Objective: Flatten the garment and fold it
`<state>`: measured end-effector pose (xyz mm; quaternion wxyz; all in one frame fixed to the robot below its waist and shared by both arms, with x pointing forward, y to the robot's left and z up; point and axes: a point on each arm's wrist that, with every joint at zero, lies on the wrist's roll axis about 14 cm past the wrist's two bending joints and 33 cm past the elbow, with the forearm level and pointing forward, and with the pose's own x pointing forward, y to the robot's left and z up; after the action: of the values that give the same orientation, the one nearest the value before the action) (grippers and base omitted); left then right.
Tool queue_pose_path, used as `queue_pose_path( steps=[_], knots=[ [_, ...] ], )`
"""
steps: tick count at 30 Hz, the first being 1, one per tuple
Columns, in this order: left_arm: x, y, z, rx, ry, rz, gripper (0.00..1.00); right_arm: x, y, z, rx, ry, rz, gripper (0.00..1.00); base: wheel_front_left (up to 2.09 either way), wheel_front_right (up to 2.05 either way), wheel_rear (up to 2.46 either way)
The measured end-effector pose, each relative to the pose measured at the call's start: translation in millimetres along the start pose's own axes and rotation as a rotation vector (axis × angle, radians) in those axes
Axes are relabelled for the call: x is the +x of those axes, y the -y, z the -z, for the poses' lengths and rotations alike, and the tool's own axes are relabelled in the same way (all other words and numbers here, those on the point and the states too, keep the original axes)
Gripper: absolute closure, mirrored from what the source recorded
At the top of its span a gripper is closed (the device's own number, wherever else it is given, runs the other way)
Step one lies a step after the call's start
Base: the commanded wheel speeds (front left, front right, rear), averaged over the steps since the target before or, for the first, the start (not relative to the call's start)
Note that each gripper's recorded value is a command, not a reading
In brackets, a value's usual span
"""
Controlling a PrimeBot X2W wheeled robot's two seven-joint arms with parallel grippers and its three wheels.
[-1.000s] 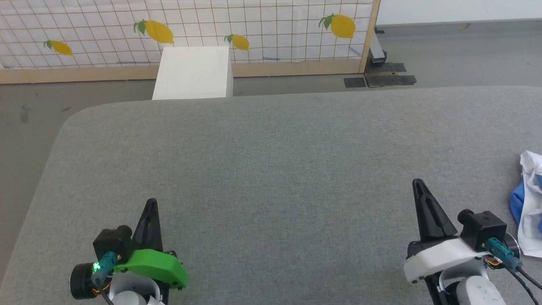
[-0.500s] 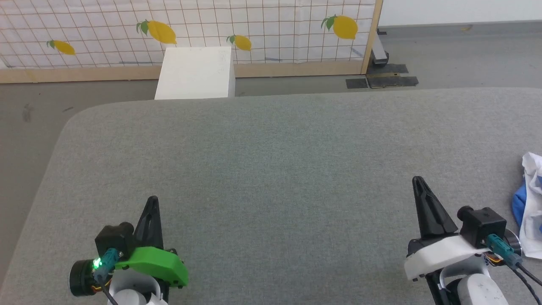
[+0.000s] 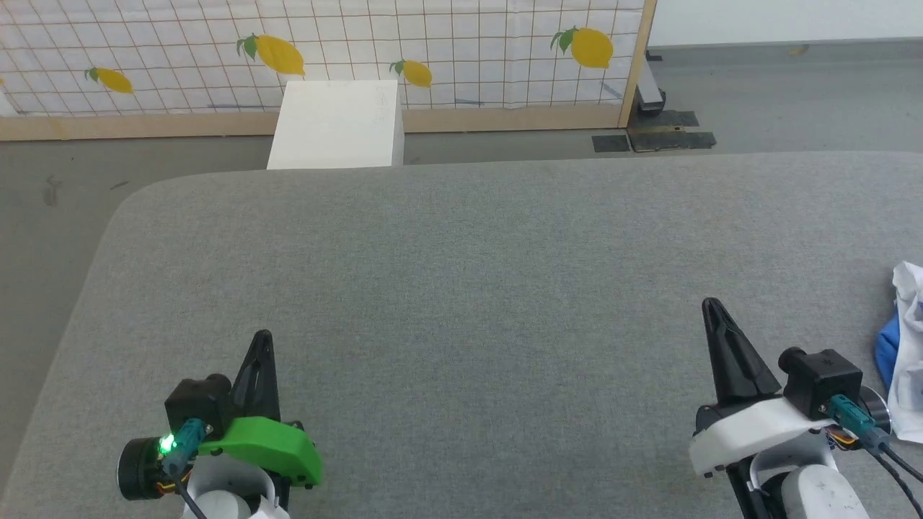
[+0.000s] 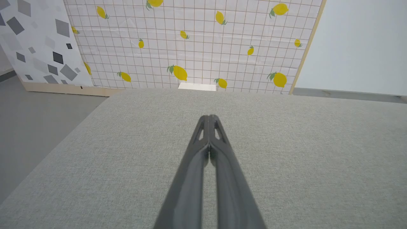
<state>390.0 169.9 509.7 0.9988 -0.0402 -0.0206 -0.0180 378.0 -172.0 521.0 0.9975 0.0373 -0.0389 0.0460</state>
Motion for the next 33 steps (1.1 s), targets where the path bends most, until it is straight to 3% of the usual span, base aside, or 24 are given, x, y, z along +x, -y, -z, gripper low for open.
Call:
queue_pose_path(
  steps=[33],
  knots=[
    [-5.1, -0.7, -7.1, 0.049, -0.016, -0.002, 1.00, 0.3, -5.7, -3.6, -0.044, -0.027, -0.020, 1.00, 0.00, 0.00, 0.00]
  ],
)
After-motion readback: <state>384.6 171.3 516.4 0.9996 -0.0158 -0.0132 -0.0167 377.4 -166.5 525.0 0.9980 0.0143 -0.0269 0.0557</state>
